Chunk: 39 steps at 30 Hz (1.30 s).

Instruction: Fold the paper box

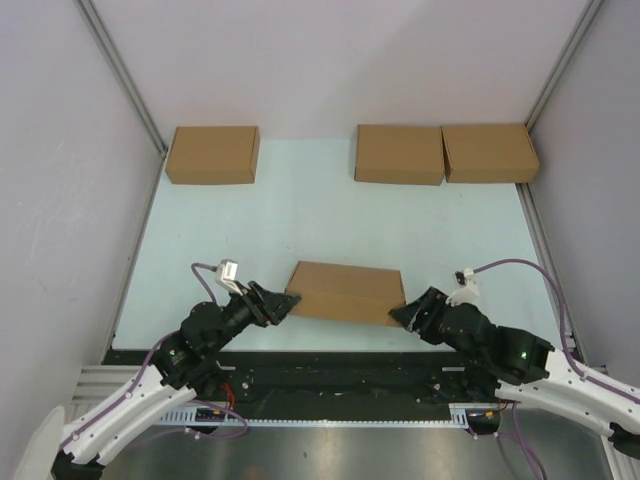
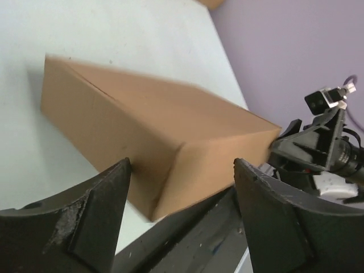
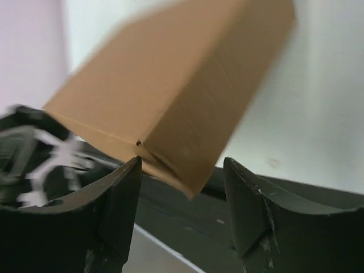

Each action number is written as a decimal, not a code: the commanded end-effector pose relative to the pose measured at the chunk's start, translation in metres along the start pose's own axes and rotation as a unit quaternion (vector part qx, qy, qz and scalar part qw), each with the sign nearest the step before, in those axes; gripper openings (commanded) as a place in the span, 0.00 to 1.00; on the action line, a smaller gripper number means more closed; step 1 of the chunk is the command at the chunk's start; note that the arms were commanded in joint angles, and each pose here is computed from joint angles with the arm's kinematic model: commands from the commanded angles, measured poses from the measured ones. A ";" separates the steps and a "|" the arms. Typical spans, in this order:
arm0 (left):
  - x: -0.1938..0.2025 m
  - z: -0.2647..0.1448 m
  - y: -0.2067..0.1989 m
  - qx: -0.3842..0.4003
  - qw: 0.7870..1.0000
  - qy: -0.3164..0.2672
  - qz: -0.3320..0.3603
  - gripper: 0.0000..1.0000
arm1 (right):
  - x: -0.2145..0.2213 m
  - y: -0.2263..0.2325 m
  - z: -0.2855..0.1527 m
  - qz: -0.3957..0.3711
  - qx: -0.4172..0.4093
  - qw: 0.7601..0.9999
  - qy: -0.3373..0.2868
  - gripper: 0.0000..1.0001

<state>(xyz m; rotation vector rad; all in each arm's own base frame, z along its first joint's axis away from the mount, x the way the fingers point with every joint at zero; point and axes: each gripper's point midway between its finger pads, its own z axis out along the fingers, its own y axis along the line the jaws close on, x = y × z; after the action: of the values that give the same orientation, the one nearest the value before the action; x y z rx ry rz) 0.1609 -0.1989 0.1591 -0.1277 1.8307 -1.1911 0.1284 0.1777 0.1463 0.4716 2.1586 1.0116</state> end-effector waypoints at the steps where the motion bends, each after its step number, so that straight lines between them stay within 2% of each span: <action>1: -0.005 -0.008 -0.010 -0.017 0.999 0.027 0.032 0.80 | 0.028 -0.072 -0.001 -0.061 0.131 0.988 0.055 0.64; 10: 0.013 -0.004 0.009 -0.039 0.998 0.046 0.015 0.80 | 0.027 -0.082 0.003 -0.075 0.152 0.985 0.043 0.64; 15: 0.021 0.000 0.027 -0.083 0.995 0.059 0.010 0.81 | 0.024 -0.071 0.014 -0.081 0.140 0.986 0.029 0.68; 21: 0.031 0.016 0.037 -0.091 0.994 0.063 -0.006 0.91 | 0.001 -0.042 0.027 -0.068 0.090 0.993 -0.022 0.73; 23: 0.031 0.022 0.039 -0.093 0.994 0.058 -0.007 0.93 | -0.001 -0.047 0.032 -0.088 0.101 0.991 -0.015 0.75; 24: 0.036 0.025 0.050 -0.112 0.991 0.069 -0.004 0.93 | -0.015 -0.051 0.039 -0.074 0.114 0.990 -0.033 0.76; 26: 0.039 0.031 0.051 -0.112 0.991 0.077 -0.002 0.93 | -0.007 -0.067 0.050 -0.089 0.132 0.987 0.007 0.76; 30: 0.053 0.044 0.073 -0.140 0.984 0.109 -0.006 0.89 | -0.021 -0.056 0.081 -0.071 0.085 0.994 0.003 0.73; 32: 0.048 0.054 0.083 -0.157 0.982 0.104 -0.012 0.86 | -0.023 -0.064 0.096 -0.066 0.098 0.993 0.019 0.71; 33: 0.049 0.058 0.081 -0.147 0.983 0.113 -0.011 0.84 | -0.032 -0.051 0.105 -0.070 0.076 0.995 0.010 0.70; 36: 0.034 0.075 0.085 -0.149 0.982 0.114 -0.012 0.73 | -0.040 -0.045 0.130 -0.071 0.071 0.995 0.021 0.63; 37: 0.021 0.086 0.077 -0.136 0.986 0.100 -0.008 0.71 | -0.041 -0.044 0.136 -0.075 0.069 0.994 0.029 0.62; 39: 0.015 0.095 0.091 -0.161 0.982 0.102 -0.007 0.70 | -0.047 -0.052 0.152 -0.071 0.080 0.994 0.031 0.61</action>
<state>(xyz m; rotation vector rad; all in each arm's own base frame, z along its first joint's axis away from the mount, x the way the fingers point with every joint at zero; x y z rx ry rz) 0.2210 -0.2131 0.0469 -0.2513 2.2749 -0.9148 0.2444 0.1799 0.0563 0.4792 2.3216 0.7196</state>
